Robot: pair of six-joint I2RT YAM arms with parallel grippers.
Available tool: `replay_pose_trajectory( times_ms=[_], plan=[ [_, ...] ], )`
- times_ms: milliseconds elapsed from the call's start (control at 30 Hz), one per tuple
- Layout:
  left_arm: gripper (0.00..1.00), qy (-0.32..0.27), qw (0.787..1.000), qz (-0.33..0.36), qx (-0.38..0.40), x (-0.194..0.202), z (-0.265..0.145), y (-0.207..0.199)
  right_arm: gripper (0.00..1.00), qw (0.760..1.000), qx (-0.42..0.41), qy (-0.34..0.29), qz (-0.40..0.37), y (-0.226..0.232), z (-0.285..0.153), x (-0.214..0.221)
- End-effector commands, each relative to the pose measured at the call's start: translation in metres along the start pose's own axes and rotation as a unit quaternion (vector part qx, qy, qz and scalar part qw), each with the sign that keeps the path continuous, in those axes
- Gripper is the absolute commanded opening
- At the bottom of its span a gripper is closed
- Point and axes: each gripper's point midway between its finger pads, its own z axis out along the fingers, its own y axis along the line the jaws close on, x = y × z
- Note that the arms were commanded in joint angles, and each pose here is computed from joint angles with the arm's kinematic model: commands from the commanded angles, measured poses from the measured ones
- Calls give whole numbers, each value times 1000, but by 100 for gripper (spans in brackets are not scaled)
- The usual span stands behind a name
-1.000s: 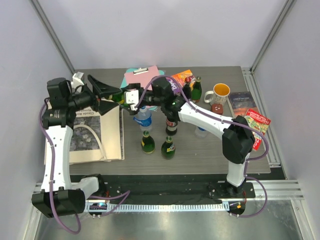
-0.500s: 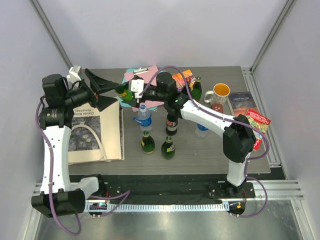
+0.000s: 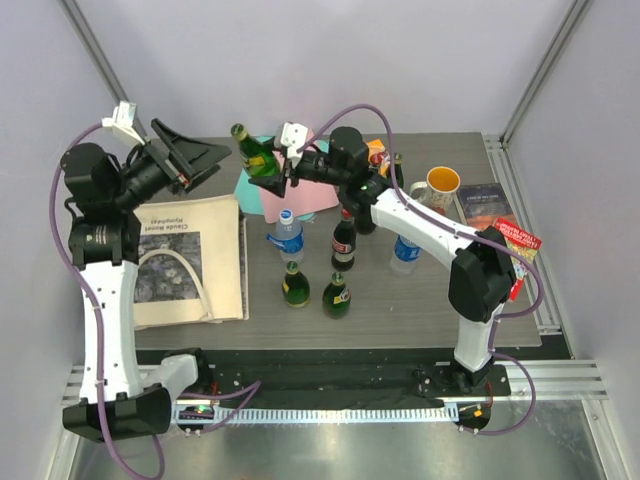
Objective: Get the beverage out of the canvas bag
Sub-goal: Place the drink at the center of the board.
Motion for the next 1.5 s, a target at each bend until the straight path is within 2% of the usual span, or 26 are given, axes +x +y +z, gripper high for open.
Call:
replay_pose_trajectory(
  times_ms=[0,200,300,333,433,633,800,933,1000,1033,1100,1133,1233,1300,1333,1467],
  plan=[
    [100,-83,982,164,34,-30,-4,-22,1,985,51,-154,-51,-45,-23,-139],
    [100,-86,956,278,27,-45,14,-14,1,986,40,-161,22,-50,-31,-143],
    [100,-77,944,319,42,-43,31,-23,1,986,32,-158,43,-45,-31,-140],
    [99,-59,945,319,53,-33,46,-24,1,986,31,-159,46,-45,-31,-140],
    [100,-54,937,340,55,-32,65,-27,1,984,21,-158,76,-40,-31,-139],
    [100,-42,932,357,43,-35,87,-19,1,982,1,-157,104,-29,-35,-141],
    [95,-28,934,355,36,-32,98,-16,1,980,-11,-157,120,-23,-36,-142],
    [84,-10,935,353,28,-26,106,-12,1,980,-17,-154,124,-20,-37,-140],
    [74,-4,936,350,30,-23,108,-13,1,980,-21,-151,125,-17,-38,-138],
    [63,-3,936,350,30,-23,108,-14,1,980,-21,-151,124,-17,-38,-138],
    [52,4,937,348,31,-20,109,-13,1,981,-21,-149,124,-16,-39,-137],
    [42,7,938,346,31,-19,109,-13,1,981,-21,-149,123,-16,-40,-137],
    [23,16,939,342,36,-15,109,-12,1,980,-24,-151,126,-14,-41,-140],
    [14,18,939,340,38,-13,107,-14,1,978,-28,-159,133,-13,-43,-144],
    [0,18,939,340,39,-12,106,-15,1,977,-31,-162,136,-11,-44,-146],
    [0,8,937,346,42,-13,99,-23,3,972,-38,-170,156,-7,-47,-148]
  ],
)
